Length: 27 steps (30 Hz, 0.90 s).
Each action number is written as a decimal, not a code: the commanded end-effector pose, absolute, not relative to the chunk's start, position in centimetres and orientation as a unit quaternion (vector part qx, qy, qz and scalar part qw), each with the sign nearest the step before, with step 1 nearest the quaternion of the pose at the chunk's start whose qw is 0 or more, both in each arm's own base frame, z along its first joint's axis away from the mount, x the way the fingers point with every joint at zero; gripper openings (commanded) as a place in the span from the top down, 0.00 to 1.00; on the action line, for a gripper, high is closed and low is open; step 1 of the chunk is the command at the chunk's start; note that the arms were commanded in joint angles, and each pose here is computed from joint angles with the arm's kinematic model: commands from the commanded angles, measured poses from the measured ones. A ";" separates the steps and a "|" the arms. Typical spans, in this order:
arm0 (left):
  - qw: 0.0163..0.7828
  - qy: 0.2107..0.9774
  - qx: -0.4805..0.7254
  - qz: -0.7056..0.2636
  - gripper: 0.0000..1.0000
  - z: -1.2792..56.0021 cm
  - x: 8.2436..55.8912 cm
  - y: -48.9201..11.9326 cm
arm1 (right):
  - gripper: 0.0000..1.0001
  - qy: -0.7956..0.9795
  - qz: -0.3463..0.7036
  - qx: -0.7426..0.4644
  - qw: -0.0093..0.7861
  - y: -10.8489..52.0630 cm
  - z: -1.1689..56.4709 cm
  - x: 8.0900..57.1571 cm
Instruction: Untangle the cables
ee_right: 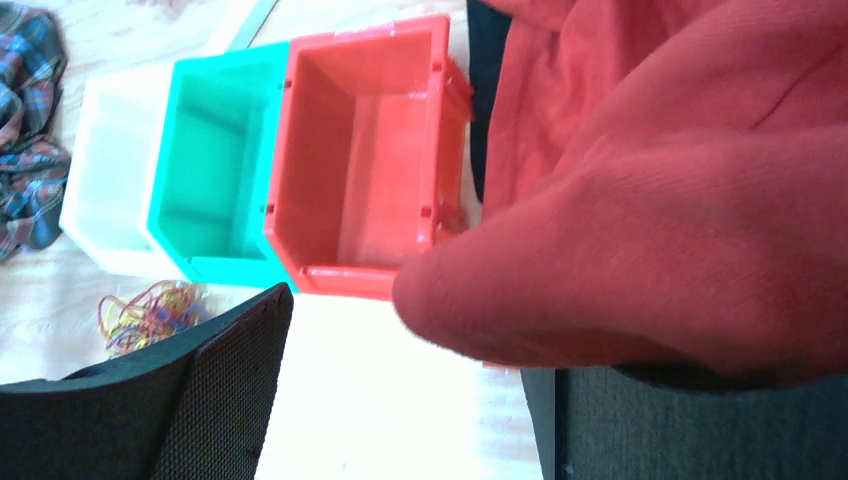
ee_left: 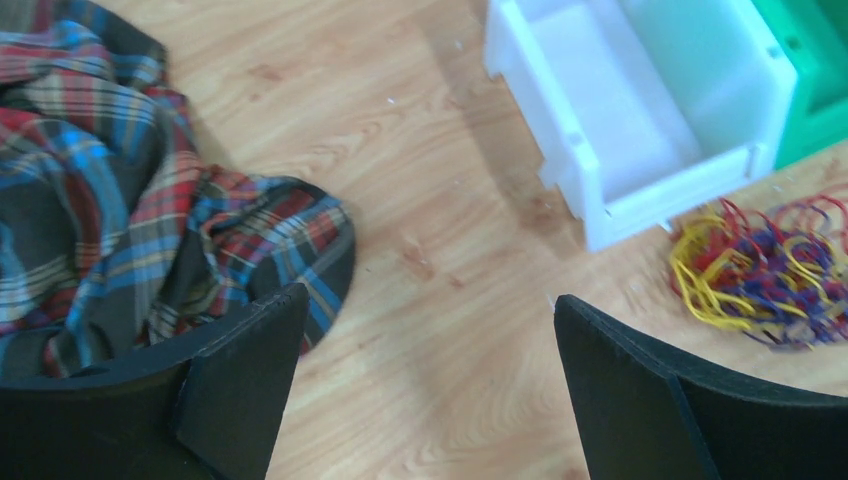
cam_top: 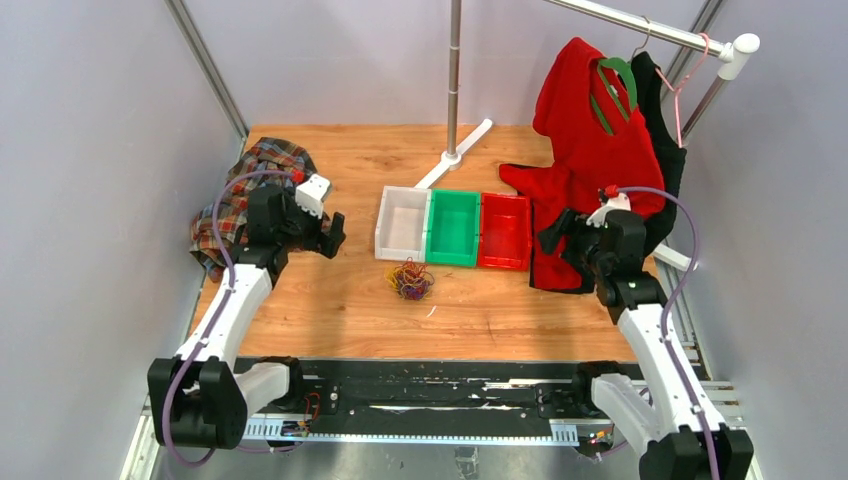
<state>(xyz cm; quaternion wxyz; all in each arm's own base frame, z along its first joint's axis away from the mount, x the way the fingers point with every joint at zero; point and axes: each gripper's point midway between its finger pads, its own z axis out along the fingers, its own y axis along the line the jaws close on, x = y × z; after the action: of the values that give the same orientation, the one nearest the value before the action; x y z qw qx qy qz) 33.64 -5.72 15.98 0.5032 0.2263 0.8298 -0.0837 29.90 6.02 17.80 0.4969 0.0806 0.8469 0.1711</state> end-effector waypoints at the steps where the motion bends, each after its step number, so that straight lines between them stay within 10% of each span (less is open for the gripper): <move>1: 0.448 0.842 0.261 -0.146 0.02 15.7 30.9 -7.5 | 0.20 0.867 0.193 0.087 0.451 7.0 17.6 26.6; 27: 0.364 0.802 0.385 -0.277 0.02 15.7 25.6 -15.0 | 0.29 0.889 0.184 -0.192 0.374 31.8 8.3 16.9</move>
<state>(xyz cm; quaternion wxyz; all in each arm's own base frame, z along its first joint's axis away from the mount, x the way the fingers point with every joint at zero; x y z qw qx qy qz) 25.89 -14.08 15.04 0.3672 0.3786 0.8108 -0.2538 14.46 27.14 4.53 0.3174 -0.2037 0.9145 0.1462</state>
